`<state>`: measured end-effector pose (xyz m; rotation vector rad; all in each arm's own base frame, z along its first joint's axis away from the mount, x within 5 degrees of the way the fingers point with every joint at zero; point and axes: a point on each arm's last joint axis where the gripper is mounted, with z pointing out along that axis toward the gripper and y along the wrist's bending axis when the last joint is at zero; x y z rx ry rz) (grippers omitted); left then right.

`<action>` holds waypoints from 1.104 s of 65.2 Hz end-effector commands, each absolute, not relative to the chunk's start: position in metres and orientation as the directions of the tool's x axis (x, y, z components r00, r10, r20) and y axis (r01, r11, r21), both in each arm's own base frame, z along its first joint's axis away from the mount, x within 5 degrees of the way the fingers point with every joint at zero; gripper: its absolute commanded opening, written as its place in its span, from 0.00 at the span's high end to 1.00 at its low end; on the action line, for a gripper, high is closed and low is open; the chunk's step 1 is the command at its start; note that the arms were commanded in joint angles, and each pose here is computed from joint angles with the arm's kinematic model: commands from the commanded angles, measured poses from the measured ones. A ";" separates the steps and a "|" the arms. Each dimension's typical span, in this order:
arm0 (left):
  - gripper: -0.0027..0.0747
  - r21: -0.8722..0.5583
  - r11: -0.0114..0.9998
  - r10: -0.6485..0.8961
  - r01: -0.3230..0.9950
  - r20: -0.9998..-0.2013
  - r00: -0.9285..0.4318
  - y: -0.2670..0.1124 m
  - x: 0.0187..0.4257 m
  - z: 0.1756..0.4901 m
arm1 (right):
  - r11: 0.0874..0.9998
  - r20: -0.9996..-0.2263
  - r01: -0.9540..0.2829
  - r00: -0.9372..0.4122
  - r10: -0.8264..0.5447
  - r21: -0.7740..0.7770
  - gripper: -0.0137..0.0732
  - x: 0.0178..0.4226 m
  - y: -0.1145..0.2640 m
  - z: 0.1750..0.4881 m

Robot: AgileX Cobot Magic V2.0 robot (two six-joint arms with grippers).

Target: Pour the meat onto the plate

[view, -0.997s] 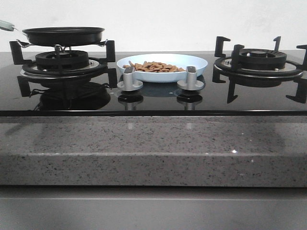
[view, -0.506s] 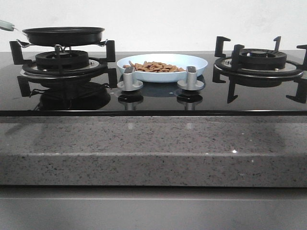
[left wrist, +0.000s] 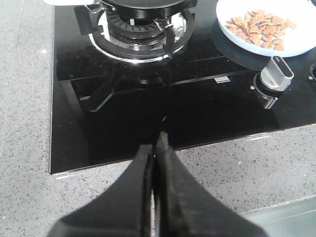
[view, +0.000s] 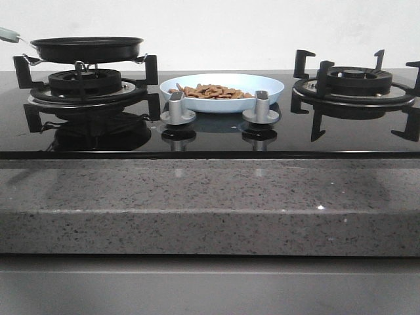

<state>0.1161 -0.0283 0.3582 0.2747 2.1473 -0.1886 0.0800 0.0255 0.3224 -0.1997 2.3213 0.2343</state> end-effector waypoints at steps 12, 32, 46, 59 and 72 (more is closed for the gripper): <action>0.99 -0.030 0.971 0.066 0.236 -0.918 -0.391 -0.024 0.105 0.369 | 0.971 -0.775 -0.218 -0.629 -0.064 0.096 0.92 0.083 0.025 0.333; 0.99 -0.045 0.993 -0.038 0.106 -0.997 -0.070 -0.009 0.065 0.297 | 0.971 -0.775 -0.218 -0.629 -0.064 0.096 0.92 0.083 0.025 0.333; 0.99 -0.047 0.996 -0.046 0.076 -0.999 -0.010 -0.005 0.053 0.238 | 0.971 -0.775 -0.218 -0.629 -0.064 0.096 0.92 0.083 0.025 0.333; 0.99 -0.053 0.996 -0.055 0.066 -0.998 0.021 -0.004 0.053 0.215 | 0.971 -0.775 -0.218 -0.629 -0.064 0.096 0.92 0.083 0.025 0.333; 0.99 -0.069 0.996 -0.072 0.056 -0.996 0.058 -0.003 0.055 0.208 | 0.971 -0.775 -0.218 -0.629 -0.064 0.096 0.92 0.083 0.025 0.333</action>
